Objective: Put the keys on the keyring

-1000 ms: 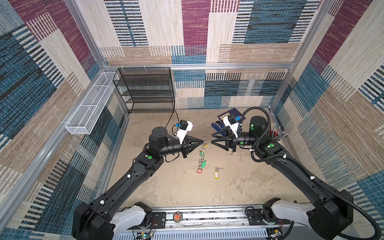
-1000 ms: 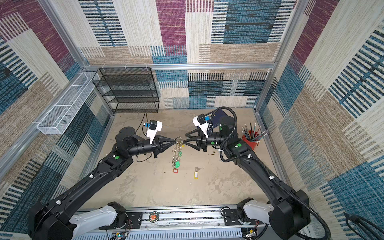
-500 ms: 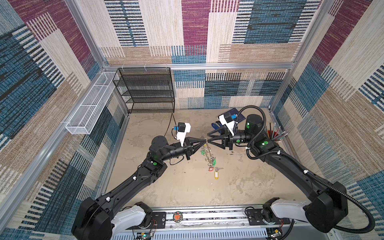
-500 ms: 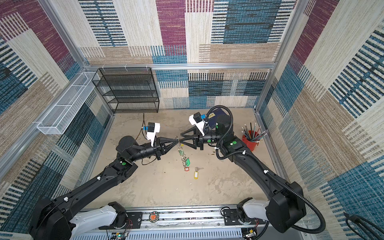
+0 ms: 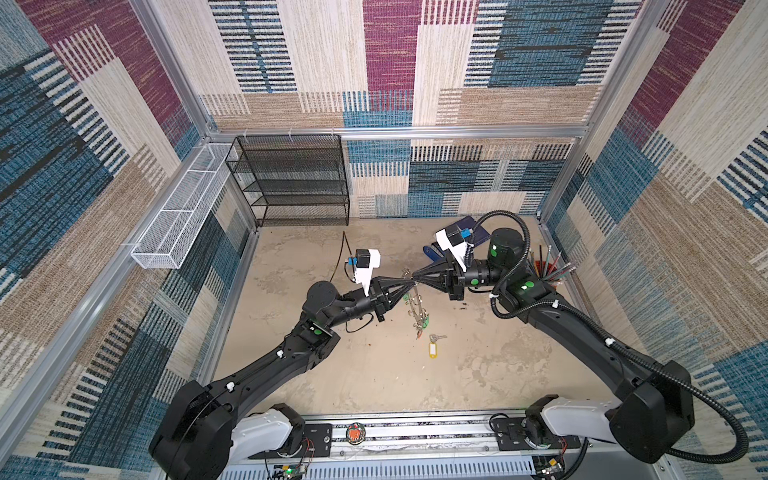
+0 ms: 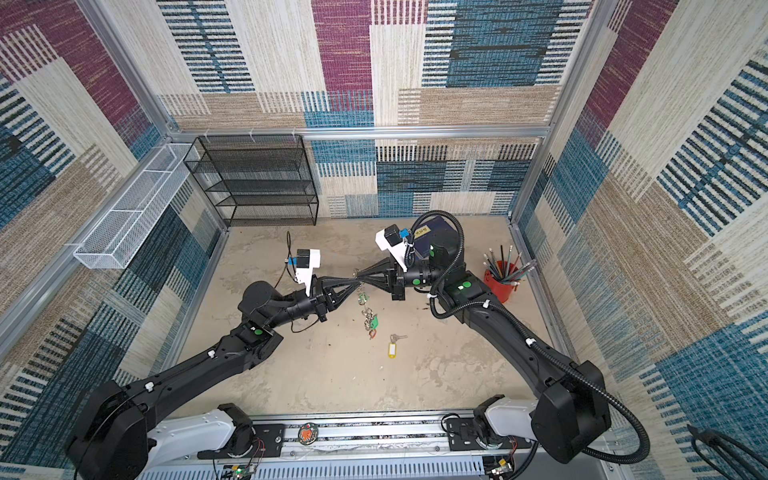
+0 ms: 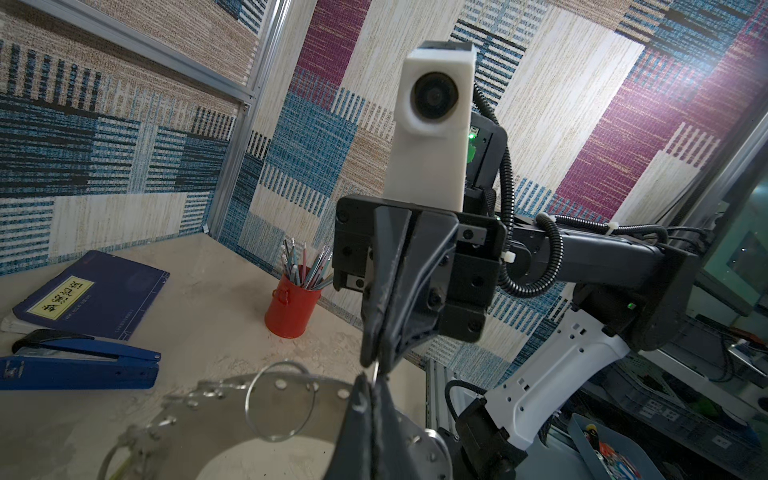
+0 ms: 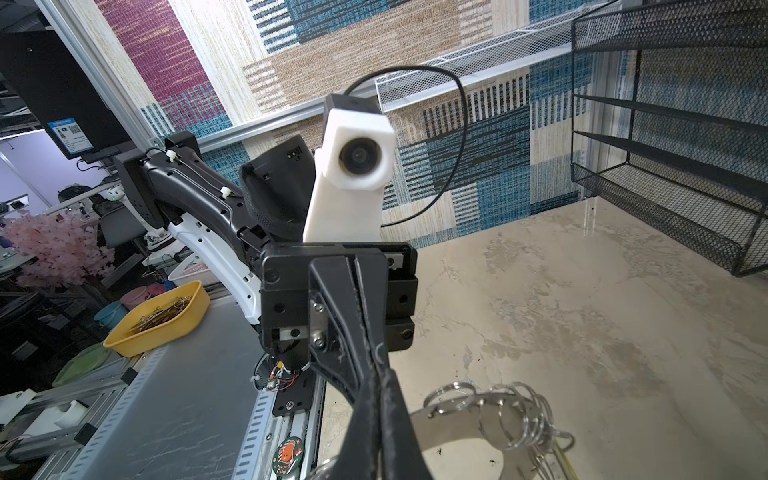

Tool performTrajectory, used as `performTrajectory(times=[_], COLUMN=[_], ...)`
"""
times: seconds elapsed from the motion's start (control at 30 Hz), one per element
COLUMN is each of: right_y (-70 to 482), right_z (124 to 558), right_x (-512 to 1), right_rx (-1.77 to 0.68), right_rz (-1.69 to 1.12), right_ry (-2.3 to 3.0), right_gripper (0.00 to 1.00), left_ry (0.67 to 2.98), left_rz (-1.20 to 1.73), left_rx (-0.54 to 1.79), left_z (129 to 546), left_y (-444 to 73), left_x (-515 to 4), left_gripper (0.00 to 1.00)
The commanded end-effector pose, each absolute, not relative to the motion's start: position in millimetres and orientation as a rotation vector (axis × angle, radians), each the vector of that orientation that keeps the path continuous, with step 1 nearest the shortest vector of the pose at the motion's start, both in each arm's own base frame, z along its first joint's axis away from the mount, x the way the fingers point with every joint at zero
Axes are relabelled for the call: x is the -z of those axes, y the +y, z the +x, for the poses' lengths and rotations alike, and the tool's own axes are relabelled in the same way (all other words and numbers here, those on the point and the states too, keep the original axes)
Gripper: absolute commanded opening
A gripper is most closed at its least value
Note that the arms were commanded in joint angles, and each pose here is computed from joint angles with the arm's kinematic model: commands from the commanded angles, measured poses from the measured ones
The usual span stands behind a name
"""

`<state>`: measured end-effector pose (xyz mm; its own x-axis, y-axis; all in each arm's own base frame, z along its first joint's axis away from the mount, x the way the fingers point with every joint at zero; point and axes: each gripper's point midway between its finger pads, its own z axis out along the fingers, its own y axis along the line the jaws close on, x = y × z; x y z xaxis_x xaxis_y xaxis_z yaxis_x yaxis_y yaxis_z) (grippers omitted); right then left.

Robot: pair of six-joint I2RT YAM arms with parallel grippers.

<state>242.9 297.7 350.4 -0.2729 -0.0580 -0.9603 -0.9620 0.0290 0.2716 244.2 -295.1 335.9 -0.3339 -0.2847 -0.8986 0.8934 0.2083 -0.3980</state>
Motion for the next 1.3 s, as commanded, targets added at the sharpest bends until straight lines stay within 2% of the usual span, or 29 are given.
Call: performTrajectory(times=[0.0,0.13,0.27,0.53,0.7,0.87,0.97,1.0,1.07,1.1,1.17,1.27], right_y=[297.0,297.5,297.7,298.5,299.2,299.8,300.4,299.8,297.0,294.3,285.5,275.5], right_z=[240.1,243.0,243.8,242.1,242.2,241.5,243.6,244.9,244.8,245.0,246.6,247.5], right_x=[-354.9,-354.0,-352.1,-345.5,-340.9,-337.1,-336.8,-338.4,-342.3,-344.3,-349.2,-349.9], right_rx=[-1.357,-1.338,-1.334,-1.341,-1.339,-1.344,-1.338,-1.332,-1.33,-1.334,-1.346,-1.353], right_rz=[-1.108,-1.11,-1.114,-1.128,-1.136,-1.141,-1.131,-1.12,-1.109,-1.101,-1.074,-1.036], right_ry=[1.44,1.449,1.456,1.475,1.489,1.498,1.505,1.506,1.496,1.489,1.475,1.475], right_gripper=[0.0,0.0,0.0,0.0,0.0,0.0,0.0,0.02,0.29,0.35,0.4,0.43], left_ry=[1.307,1.353,1.406,1.502,1.543,1.567,1.577,1.58,1.572,1.565,1.537,1.496], left_rz=[0.639,0.691,0.772,0.888,0.931,0.939,0.932,0.925,0.909,0.899,0.876,0.833], left_rx=[1.358,1.358,1.351,1.325,1.333,1.34,1.328,1.32,1.31,1.31,1.315,1.316], left_z=[241.5,239.3,234.5,228.4,226.5,227.6,230.2,231.6,232.7,232.9,231.7,233.1], left_y=[-292.2,-297.4,-303.0,-307.1,-309.0,-309.7,-309.1,-308.5,-306.9,-306.1,-304.9,-300.9], left_x=[-353.7,-347.1,-338.4,-328.9,-326.4,-325.4,-324.2,-323.8,-324.8,-325.6,-329.3,-337.1], left_gripper=[0.0,0.0,0.08,0.12,0.11,0.0,0.0,0.0,0.0,0.0,0.0,0.0])
